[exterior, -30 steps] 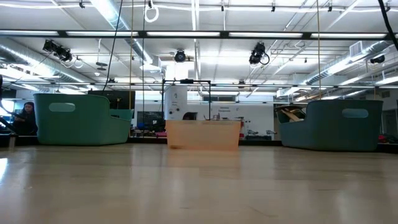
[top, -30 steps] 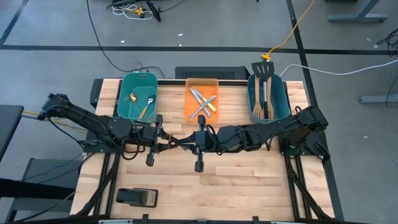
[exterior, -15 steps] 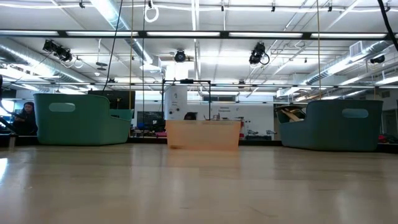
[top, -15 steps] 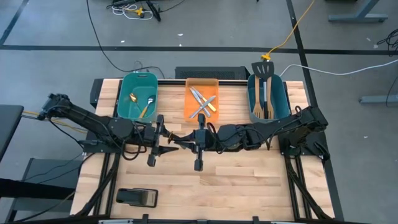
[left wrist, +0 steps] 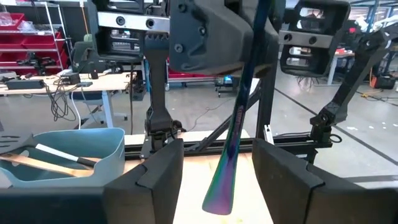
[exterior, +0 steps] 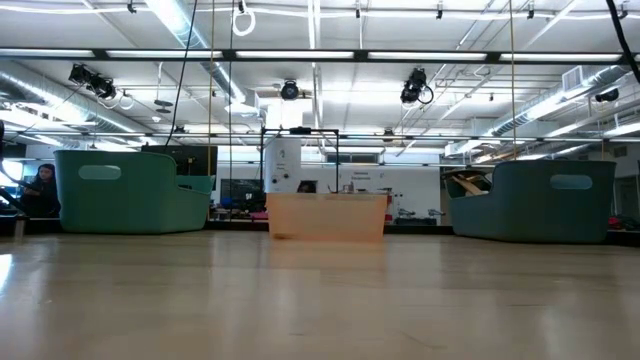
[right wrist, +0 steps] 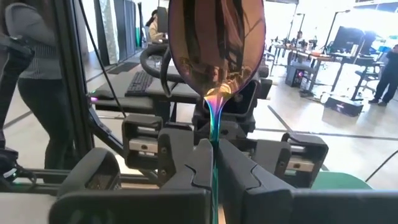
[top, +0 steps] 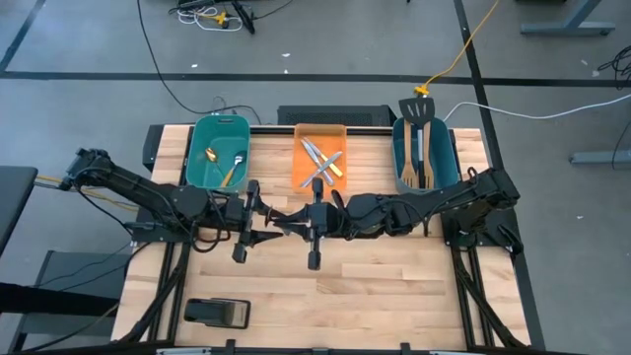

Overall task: Pick & Place Kitchen Items
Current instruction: Put the blue spoon into the green bin

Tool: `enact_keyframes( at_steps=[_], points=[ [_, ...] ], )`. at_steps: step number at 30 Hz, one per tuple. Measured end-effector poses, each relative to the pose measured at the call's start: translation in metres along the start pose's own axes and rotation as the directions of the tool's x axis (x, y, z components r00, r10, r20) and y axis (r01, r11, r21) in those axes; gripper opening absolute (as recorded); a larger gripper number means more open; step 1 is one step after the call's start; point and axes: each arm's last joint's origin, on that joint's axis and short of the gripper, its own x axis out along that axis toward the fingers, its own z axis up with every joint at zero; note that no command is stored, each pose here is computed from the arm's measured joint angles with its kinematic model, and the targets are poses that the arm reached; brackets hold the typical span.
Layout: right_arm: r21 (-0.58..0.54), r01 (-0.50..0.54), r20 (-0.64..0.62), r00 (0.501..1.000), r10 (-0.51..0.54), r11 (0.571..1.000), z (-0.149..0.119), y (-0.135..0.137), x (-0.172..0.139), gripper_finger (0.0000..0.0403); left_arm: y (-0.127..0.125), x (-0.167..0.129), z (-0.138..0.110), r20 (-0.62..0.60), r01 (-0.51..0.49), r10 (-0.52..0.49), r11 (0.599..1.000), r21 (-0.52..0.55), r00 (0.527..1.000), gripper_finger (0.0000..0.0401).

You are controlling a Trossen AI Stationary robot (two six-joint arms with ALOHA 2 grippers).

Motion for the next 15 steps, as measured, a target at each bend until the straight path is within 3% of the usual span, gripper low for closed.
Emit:
enact_keyframes(
  at_steps=[15],
  points=[
    [0.003, 0.026, 0.028, 0.999, -0.026, 1.0, 0.0021, -0.0103, 0.003, 0.0011, 0.001, 0.0004, 0.0031, 0.032, -0.006, 0.005, 0.999, 0.036, 0.999, 0.0184]
  ],
)
